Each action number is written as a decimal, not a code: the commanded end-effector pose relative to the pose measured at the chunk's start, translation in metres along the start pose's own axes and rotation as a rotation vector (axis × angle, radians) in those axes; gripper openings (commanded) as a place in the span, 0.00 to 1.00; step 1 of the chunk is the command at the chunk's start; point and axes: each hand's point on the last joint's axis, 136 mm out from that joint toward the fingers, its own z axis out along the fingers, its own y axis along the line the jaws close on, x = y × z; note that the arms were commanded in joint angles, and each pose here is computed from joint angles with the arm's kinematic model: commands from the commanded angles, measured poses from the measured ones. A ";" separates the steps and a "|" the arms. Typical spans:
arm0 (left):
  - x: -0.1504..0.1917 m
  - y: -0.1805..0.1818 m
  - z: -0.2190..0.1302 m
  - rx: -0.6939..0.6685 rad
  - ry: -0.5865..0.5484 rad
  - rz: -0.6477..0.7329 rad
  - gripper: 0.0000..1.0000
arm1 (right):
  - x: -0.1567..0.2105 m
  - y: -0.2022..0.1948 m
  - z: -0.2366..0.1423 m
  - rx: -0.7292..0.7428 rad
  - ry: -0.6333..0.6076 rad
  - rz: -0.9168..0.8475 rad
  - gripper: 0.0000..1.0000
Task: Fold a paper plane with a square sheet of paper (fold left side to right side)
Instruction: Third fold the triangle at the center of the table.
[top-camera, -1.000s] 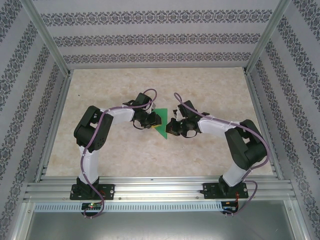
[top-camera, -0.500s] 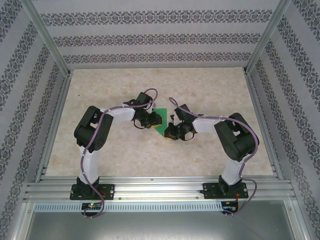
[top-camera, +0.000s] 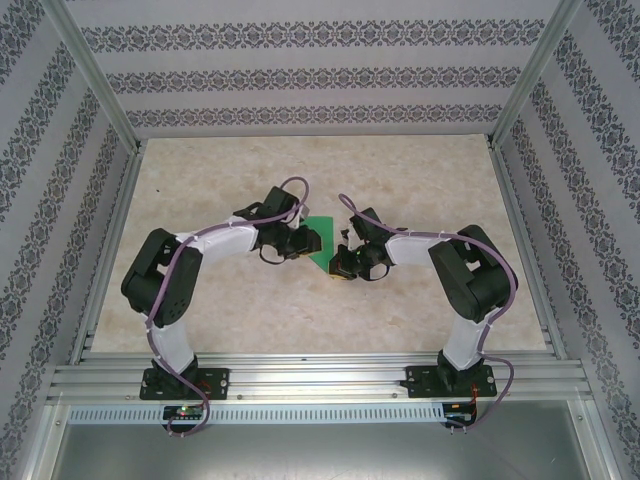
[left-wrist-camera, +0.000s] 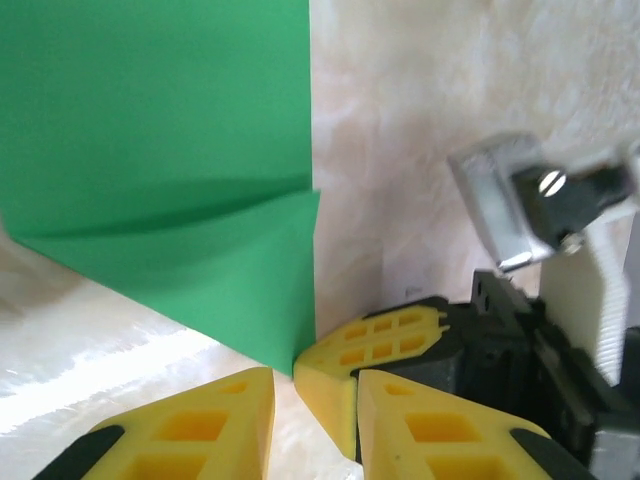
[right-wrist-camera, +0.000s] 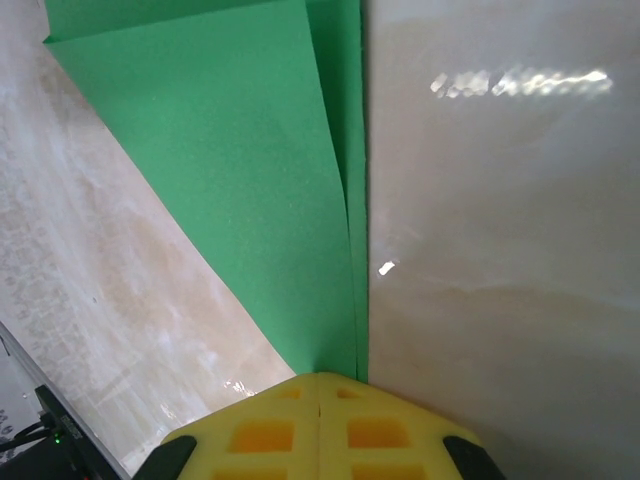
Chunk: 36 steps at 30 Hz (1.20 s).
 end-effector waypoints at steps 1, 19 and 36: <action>0.010 -0.012 0.016 0.054 0.026 -0.027 0.29 | 0.014 -0.037 0.009 0.117 0.050 0.055 0.04; 0.016 0.009 0.050 -0.013 0.039 -0.103 0.28 | 0.015 -0.039 0.010 0.123 0.058 0.061 0.04; -0.003 0.018 0.018 0.012 -0.074 -0.161 0.21 | 0.017 -0.041 0.011 0.124 0.064 0.065 0.04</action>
